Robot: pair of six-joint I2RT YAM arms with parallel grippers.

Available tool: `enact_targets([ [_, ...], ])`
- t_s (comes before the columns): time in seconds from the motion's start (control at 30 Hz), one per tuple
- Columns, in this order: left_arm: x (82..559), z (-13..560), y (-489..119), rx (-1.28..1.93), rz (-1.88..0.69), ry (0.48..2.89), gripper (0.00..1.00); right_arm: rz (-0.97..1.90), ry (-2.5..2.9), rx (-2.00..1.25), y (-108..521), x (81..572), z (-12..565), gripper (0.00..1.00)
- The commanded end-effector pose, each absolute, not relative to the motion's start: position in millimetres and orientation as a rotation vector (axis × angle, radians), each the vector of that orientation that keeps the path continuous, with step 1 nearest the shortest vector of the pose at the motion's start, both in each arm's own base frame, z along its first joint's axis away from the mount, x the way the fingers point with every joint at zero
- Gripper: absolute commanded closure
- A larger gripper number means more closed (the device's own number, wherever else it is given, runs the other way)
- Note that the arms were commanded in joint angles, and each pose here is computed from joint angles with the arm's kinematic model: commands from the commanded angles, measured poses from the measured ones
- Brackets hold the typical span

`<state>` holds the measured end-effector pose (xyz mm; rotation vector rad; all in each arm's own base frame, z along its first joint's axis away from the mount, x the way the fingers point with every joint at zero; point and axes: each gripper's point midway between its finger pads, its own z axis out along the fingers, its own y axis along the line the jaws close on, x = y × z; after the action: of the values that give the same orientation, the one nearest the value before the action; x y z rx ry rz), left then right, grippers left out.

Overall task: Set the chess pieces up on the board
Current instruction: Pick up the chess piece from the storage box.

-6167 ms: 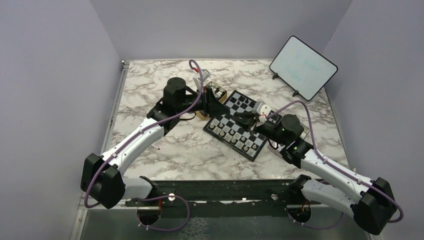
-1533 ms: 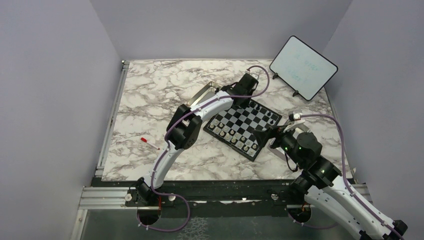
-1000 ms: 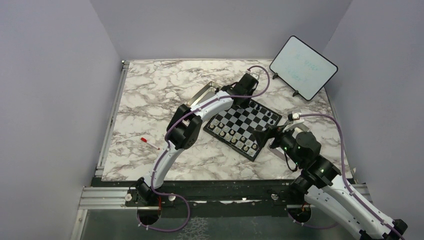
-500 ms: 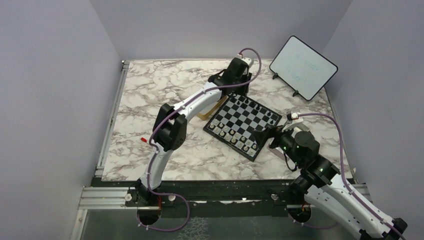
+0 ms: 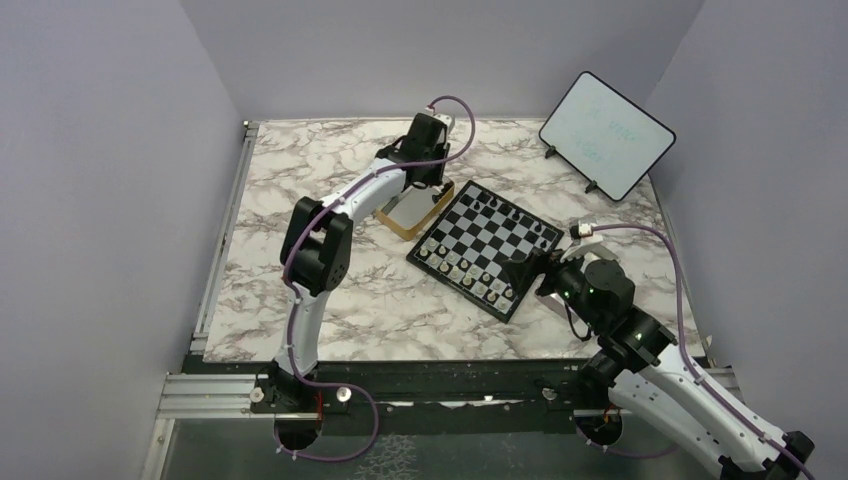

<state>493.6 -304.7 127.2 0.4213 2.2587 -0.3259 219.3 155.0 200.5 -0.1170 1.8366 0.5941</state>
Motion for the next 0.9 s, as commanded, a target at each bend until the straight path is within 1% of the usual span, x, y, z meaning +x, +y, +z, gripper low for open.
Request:
enact_targets([
  [0.0, 517, 145, -281, 0.441, -0.261, 2.158, 0.7, 0.616, 1.818, -0.127, 161, 221, 205, 0.0],
  [0.13, 527, 131, -276, 0.457, -0.301, 2.153, 0.71, 0.605, 1.819, -0.136, 162, 224, 209, 0.0],
  [0.23, 530, 119, -284, 0.527, -0.358, 2.146, 0.71, 0.589, 1.82, -0.135, 161, 226, 213, 0.01],
  [0.43, 537, 106, -290, 0.596, -0.357, 2.126, 0.71, 0.587, 1.816, -0.143, 166, 232, 215, 0.01],
  [0.67, 541, 94, -288, 0.601, -0.34, 2.095, 0.72, 0.605, 1.833, -0.163, 175, 236, 213, 0.01],
  [0.87, 542, 76, -287, 0.619, -0.356, 2.115, 0.72, 0.6, 1.813, -0.182, 176, 237, 217, 0.01],
])
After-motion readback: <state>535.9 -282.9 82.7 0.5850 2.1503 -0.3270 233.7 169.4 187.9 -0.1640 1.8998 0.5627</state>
